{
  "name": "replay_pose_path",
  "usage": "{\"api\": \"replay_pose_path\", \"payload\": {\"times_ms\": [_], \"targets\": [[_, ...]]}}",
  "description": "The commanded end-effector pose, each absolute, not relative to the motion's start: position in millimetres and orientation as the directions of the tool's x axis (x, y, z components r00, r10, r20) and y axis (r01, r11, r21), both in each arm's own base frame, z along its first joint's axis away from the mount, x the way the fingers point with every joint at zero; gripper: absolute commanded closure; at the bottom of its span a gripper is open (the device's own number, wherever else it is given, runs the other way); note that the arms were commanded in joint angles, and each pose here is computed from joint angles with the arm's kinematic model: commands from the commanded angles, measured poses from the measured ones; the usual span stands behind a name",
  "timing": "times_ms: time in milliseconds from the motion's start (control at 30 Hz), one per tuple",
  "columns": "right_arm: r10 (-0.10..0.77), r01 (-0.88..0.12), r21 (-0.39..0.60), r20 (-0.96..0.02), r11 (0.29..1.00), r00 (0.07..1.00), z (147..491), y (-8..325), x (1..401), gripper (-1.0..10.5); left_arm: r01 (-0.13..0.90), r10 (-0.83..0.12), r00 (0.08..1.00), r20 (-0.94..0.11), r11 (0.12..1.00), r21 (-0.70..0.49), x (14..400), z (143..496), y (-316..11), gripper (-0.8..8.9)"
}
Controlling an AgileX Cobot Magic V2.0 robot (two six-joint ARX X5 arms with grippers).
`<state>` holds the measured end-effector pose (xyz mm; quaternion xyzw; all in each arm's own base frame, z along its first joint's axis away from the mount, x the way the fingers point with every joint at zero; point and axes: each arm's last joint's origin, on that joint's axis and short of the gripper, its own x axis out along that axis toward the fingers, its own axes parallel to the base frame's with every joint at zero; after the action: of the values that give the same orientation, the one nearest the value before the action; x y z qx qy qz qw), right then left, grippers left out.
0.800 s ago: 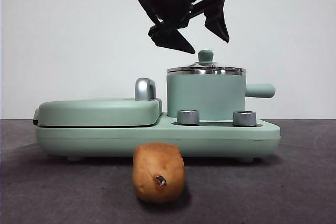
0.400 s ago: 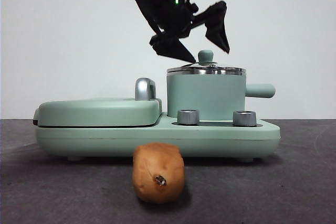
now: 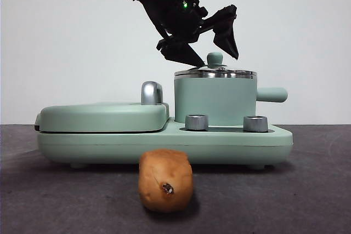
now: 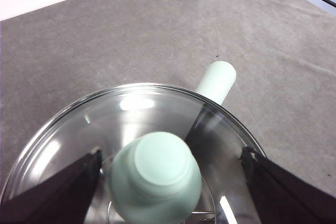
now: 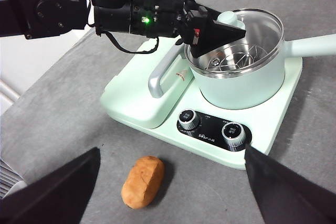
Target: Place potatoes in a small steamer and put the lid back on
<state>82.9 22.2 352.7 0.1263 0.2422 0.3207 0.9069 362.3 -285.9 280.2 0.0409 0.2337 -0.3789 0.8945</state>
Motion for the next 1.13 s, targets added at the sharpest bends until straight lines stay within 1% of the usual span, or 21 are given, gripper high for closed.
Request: {"api": "replay_pose_path", "payload": {"times_ms": [33,200,300,500,567,833,967,1133], "targets": [[0.644,-0.533,0.367,-0.346,0.762,0.682,357.9,22.4,83.3,5.1,0.716,-0.667,0.603,-0.438,0.694,-0.071,365.0,278.3,-294.4,4.62],[0.644,-0.533,0.368,-0.346,0.762,0.682,357.9,22.4,83.3,5.1,0.724,-0.662,0.606,-0.44,0.688,-0.037,365.0,278.1,-294.3,5.81],[0.644,-0.531,0.371,-0.346,0.762,0.682,357.8,22.4,83.3,5.1,0.71,-0.639,0.629,-0.442,0.704,-0.007,365.5,278.0,-293.7,6.35],[0.644,-0.53,0.372,-0.348,0.762,0.681,357.7,22.4,83.2,5.1,0.716,-0.634,0.635,-0.442,0.698,0.028,365.8,278.1,-293.4,6.45],[0.644,-0.53,0.372,-0.348,0.762,0.681,357.7,22.4,83.2,5.1,0.718,-0.634,0.635,-0.442,0.695,0.035,365.9,278.1,-293.4,6.74],[0.644,-0.528,0.375,-0.348,0.762,0.681,357.7,22.4,83.2,5.1,0.718,-0.635,0.637,-0.436,0.695,0.035,365.2,280.6,-293.0,6.75],[0.644,-0.527,0.378,-0.348,0.761,0.681,357.7,22.4,83.2,5.1,0.718,-0.642,0.645,-0.414,0.695,0.041,362.6,290.8,-290.9,6.75],[0.644,-0.522,0.384,-0.356,0.761,0.677,356.7,22.3,82.7,5.1,0.715,-0.653,0.662,-0.368,0.698,0.048,356.1,314.8,-284.6,6.75]]}}
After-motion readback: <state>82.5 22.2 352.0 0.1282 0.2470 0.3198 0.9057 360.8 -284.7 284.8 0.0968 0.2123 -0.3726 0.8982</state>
